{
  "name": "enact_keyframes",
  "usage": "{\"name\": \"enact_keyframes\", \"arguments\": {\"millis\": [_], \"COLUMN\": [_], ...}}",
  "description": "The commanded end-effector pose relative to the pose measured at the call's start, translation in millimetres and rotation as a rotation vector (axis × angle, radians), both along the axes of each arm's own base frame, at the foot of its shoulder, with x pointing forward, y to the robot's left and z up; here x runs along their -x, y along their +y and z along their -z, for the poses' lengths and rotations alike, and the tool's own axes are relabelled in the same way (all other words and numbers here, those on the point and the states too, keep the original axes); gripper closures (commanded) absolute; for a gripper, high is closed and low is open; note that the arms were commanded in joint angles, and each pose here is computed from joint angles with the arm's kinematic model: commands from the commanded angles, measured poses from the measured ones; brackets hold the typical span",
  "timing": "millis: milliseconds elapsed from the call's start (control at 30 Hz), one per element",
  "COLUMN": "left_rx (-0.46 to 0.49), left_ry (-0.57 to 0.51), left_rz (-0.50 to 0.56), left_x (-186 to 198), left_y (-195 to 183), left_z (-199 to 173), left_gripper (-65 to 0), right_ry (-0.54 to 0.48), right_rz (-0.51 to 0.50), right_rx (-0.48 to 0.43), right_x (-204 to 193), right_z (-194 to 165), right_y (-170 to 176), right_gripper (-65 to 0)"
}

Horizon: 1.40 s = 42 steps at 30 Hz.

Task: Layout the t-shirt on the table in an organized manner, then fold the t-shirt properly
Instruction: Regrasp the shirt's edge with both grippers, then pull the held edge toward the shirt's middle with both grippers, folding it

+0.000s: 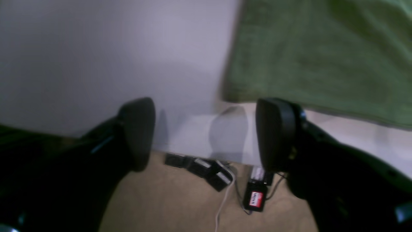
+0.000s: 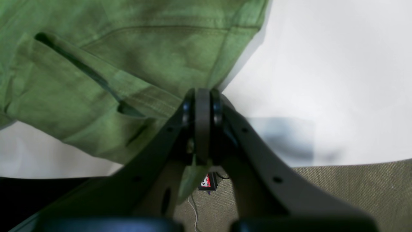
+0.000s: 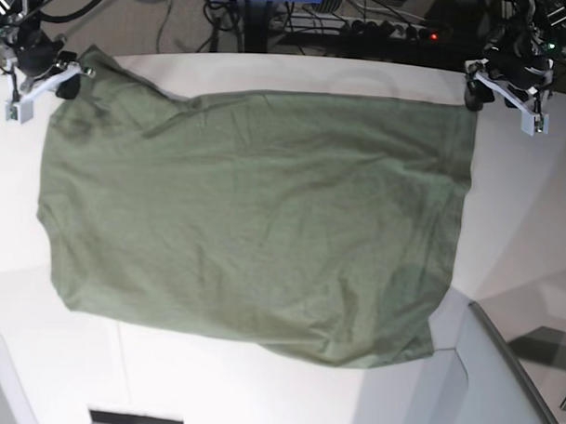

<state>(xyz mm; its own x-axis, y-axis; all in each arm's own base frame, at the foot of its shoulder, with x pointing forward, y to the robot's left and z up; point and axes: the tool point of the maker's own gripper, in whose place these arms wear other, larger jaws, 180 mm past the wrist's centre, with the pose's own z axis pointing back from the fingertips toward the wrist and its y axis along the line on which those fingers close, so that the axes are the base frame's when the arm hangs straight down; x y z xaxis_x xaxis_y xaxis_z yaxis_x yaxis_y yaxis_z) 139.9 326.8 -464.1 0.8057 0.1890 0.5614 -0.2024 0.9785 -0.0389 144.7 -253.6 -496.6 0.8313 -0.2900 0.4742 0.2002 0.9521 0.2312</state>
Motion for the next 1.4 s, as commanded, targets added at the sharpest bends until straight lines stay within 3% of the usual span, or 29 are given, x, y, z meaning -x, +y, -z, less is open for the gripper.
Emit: {"name": "enact_keyframes", "arguments": {"millis": [0,233,500,567,667,700,867,1033,1367], "left_rx": [-0.005,0.079,0.111,0.112,0.113,0.113,0.086,0.027,-0.034], "left_ry": [-0.036,-0.005,0.005,0.003,0.001,-0.002,-0.032,-0.081,-0.124], "left_rz": [0.013,0.025,0.004,0.003,0.003,0.003,0.030,0.090,0.148], "left_x": [-11.3,-16.5,-17.7,-18.4,-19.3,-20.8,-29.0,-27.7,-23.7], "left_y": [0.0,-30.6,-37.1,-37.7,-37.8,-37.8,-37.4,-39.2,-42.4], "left_z": [-6.7,19.3,29.5,29.5,29.2,28.7,15.3,-15.1,-46.6], "left_gripper": [-43.6,-42.8,-40.5,-28.8,-3.0,0.0,0.0,0.0,0.0], "right_ry": [0.012,0.013,0.014,0.013,0.012,0.012,-0.001,-0.041,-0.001], "right_rz": [-0.012,-0.013,-0.014,-0.015,-0.017,-0.017,-0.020,-0.047,-0.110], "right_rx": [0.012,0.015,0.018,0.019,0.020,0.020,0.031,0.106,0.207], "right_x": [3.0,3.9,4.5,4.2,3.7,3.7,0.2,-3.2,-6.3], "right_z": [-0.5,-1.0,-1.2,-1.6,-1.9,-1.9,-6.3,-30.8,-63.7], "right_y": [-2.7,-3.7,-5.0,-5.2,-4.9,-4.9,-6.3,-15.6,-25.2], "right_gripper": [0.0,0.0,0.0,0.0,0.0,0.0,0.0,0.0,0.0]}}
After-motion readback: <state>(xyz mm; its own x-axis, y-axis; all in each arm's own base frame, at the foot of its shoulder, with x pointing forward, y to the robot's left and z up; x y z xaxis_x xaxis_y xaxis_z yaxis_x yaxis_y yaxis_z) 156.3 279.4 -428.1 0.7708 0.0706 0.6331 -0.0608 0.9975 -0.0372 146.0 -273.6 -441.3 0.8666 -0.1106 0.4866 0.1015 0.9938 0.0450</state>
